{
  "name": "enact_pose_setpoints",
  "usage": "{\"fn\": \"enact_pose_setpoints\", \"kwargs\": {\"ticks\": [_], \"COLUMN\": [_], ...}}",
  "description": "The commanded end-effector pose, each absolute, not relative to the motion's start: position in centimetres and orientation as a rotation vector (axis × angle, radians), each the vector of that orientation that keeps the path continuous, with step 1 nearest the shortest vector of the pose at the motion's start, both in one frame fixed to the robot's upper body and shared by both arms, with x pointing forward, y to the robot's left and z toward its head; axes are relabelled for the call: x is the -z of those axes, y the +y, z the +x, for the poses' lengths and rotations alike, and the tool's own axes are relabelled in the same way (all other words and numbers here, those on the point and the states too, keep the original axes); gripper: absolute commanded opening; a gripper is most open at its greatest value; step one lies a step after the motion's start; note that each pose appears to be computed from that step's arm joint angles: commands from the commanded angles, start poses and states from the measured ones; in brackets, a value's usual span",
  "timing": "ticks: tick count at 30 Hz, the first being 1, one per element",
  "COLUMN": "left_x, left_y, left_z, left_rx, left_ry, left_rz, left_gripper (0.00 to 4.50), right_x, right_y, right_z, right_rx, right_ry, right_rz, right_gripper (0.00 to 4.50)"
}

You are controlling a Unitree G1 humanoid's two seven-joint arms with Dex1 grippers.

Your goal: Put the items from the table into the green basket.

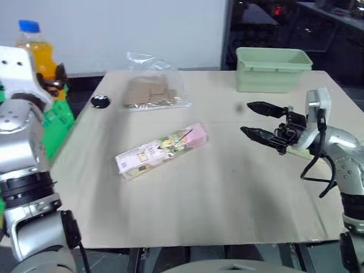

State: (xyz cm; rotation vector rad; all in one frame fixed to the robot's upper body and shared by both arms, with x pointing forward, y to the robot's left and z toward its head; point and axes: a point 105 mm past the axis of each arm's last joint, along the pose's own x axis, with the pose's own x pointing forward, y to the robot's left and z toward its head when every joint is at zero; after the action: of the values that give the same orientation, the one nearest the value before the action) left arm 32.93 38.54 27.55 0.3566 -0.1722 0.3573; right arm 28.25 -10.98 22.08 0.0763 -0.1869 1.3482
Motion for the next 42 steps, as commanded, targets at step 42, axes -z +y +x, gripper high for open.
{"fn": "enact_pose_setpoints", "kwargs": {"ticks": [42], "left_x": [-25.9], "left_y": [30.1], "left_z": [35.5], "left_rx": [0.281], "left_ry": [-0.284], "left_rz": [0.343], "left_gripper": [4.48], "right_x": [-22.1], "right_y": [-12.5], "right_z": [27.7], "right_rx": [-1.265], "right_ry": [-0.191], "right_rz": [-0.01], "right_gripper": [4.5]}}
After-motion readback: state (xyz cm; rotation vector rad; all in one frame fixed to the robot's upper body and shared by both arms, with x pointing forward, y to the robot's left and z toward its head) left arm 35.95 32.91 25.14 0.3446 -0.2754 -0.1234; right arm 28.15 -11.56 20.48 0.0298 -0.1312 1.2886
